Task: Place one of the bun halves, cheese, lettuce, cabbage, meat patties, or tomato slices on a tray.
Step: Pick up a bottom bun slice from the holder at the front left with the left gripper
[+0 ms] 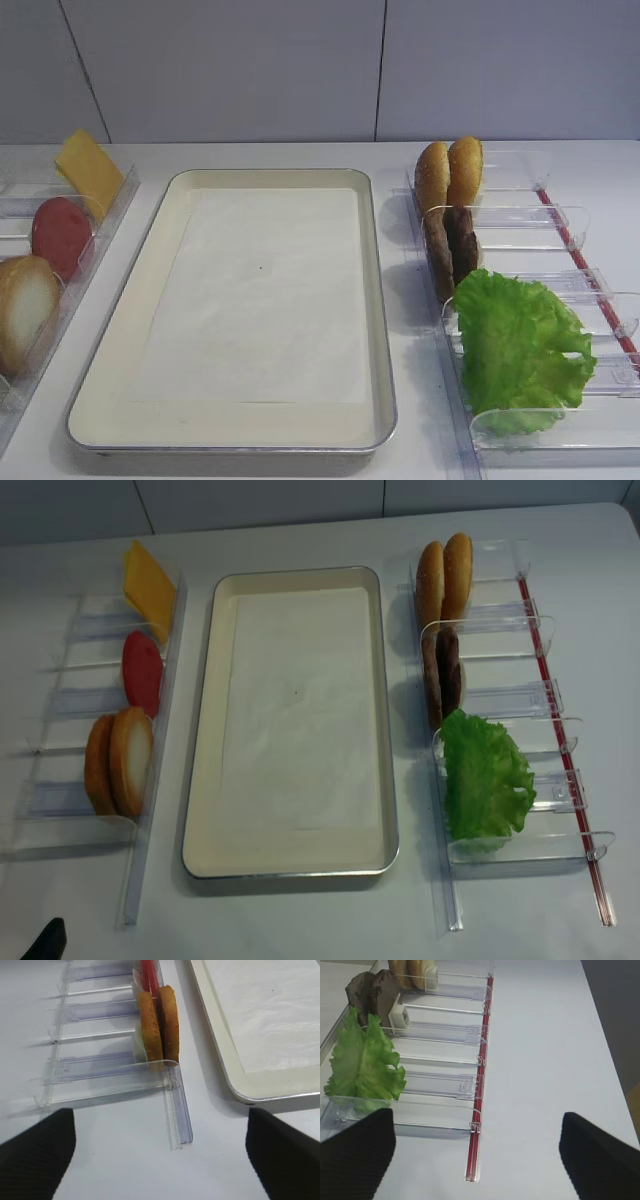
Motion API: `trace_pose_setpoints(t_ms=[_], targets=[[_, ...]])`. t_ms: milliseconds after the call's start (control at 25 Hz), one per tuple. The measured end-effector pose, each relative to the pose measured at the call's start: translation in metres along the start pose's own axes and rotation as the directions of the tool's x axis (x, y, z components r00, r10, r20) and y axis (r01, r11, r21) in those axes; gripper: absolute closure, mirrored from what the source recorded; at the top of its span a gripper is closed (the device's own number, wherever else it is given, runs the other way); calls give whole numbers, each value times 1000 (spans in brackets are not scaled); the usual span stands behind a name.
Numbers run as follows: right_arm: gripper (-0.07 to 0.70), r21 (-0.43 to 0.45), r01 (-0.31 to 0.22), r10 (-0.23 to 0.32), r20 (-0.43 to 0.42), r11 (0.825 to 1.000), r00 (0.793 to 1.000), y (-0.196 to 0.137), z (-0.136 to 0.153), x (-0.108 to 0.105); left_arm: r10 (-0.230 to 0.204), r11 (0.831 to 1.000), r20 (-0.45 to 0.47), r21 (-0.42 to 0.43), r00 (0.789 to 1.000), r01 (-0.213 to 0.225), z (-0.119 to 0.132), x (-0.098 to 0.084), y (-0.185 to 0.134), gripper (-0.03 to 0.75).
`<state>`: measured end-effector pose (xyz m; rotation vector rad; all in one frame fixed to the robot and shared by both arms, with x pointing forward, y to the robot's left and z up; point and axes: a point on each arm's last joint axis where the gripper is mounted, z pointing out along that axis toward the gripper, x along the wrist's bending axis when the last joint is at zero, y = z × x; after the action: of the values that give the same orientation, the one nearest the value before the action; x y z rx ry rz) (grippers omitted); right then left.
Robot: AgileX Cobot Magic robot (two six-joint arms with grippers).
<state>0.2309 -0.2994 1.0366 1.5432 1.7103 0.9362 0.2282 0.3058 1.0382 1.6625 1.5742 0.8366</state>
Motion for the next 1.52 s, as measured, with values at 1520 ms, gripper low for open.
trace_pose_setpoints(t_ms=[1520], targets=[[35,0,0,0,0,1000,1000,0,0,0,-95,956,176,289,980,40,8,-22,96,177]])
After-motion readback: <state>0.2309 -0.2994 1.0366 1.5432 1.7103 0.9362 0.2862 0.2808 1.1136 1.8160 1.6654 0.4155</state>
